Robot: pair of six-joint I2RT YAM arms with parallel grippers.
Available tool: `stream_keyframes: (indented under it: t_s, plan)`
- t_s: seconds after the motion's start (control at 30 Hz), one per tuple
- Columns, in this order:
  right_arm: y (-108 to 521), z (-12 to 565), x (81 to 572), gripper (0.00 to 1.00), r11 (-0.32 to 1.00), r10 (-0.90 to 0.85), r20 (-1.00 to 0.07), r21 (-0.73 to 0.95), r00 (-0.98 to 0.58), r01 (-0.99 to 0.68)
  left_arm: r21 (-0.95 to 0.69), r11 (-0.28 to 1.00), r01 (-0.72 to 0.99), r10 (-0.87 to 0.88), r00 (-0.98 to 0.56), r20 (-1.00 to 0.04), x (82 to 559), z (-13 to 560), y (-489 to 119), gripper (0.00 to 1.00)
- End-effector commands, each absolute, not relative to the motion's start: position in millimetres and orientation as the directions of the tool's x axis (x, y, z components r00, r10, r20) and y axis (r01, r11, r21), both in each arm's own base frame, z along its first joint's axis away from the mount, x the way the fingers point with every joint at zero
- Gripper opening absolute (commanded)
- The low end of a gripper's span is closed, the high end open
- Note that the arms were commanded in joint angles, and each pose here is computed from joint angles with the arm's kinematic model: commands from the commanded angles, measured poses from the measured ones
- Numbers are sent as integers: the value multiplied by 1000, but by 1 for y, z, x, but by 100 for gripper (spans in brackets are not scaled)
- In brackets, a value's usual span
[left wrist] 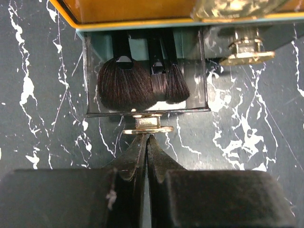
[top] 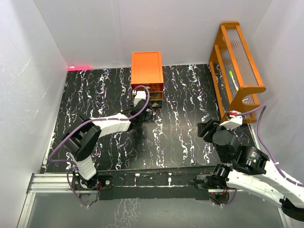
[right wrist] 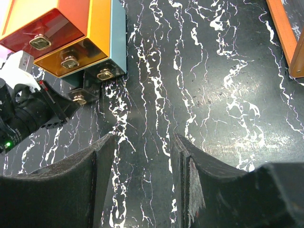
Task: Organize the makeup
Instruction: Close the drawer in the storage box.
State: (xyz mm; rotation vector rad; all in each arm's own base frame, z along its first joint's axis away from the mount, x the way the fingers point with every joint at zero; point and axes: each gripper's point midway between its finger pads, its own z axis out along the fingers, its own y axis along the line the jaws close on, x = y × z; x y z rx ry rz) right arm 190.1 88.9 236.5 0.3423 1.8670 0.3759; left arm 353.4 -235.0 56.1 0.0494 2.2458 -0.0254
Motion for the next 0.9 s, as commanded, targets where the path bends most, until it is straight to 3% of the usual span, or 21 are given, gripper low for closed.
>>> stream_keyframes:
  t_s: [0.0,0.87]
  plan:
    - [86,245,193,53,893,444,-852,447,-278,57,-43,999,20,-24,-576,-817,379,72,-239,0]
    - [89,242,195,53,898,433,-857,436,-279,55,-114,993,5,-97,-492,-865,411,79,-254,0]
